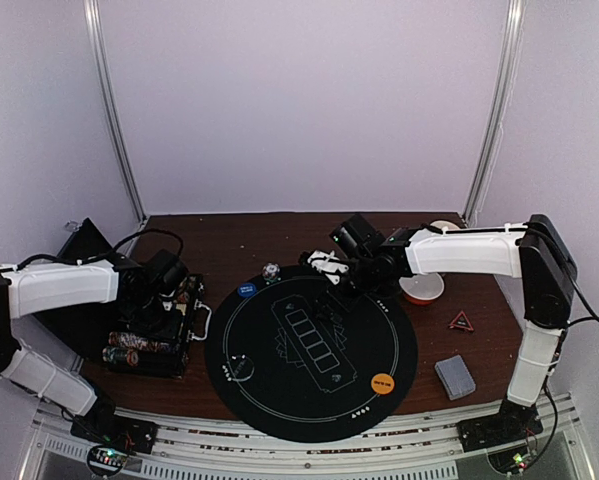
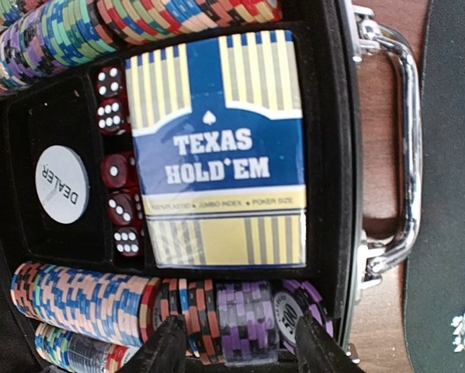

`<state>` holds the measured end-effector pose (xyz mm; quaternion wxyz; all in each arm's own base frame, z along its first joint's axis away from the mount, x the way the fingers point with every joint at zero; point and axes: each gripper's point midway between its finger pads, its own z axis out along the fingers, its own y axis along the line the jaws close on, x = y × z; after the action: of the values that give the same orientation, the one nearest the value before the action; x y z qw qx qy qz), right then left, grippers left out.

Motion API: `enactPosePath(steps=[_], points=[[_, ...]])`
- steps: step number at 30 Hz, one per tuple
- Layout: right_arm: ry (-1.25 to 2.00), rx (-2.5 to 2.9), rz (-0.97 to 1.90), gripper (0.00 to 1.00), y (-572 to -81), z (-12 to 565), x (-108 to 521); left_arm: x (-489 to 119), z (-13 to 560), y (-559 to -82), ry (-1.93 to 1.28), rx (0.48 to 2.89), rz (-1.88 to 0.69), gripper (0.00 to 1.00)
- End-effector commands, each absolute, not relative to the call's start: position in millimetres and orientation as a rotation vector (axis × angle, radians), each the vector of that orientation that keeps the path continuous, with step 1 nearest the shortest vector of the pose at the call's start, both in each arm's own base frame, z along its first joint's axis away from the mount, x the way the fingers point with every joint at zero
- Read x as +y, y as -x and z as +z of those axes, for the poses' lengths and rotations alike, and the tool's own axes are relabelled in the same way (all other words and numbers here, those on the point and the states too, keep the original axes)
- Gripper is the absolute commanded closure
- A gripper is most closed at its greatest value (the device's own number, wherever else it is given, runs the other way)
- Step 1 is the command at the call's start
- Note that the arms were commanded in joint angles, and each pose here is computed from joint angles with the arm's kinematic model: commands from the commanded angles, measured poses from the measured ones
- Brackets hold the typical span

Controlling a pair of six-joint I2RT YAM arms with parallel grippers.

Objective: Distribute texas hold em gaming equipment
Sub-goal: Pick up the pile of poker chips from the chip case.

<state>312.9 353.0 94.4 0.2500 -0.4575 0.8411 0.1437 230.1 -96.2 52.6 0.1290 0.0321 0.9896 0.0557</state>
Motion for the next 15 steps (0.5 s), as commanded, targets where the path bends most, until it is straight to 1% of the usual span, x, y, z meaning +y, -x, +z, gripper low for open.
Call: enactPosePath(steps=[1,5,11,15], points=[[1.273,2.295,0.397,0.00,-310,94,355,-91,45,-227,-0.062,2.906,0.224,0.49],[1.275,2.301,0.396,0.00,-309,92,355,-98,34,-220,-0.079,2.945,0.160,0.49],[1.273,2.307,0.398,0.00,-307,91,354,-89,37,-219,-0.050,2.948,0.233,0.37],[1.272,2.310,0.398,0.00,-307,91,353,-86,46,-222,-0.047,2.928,0.259,0.35]])
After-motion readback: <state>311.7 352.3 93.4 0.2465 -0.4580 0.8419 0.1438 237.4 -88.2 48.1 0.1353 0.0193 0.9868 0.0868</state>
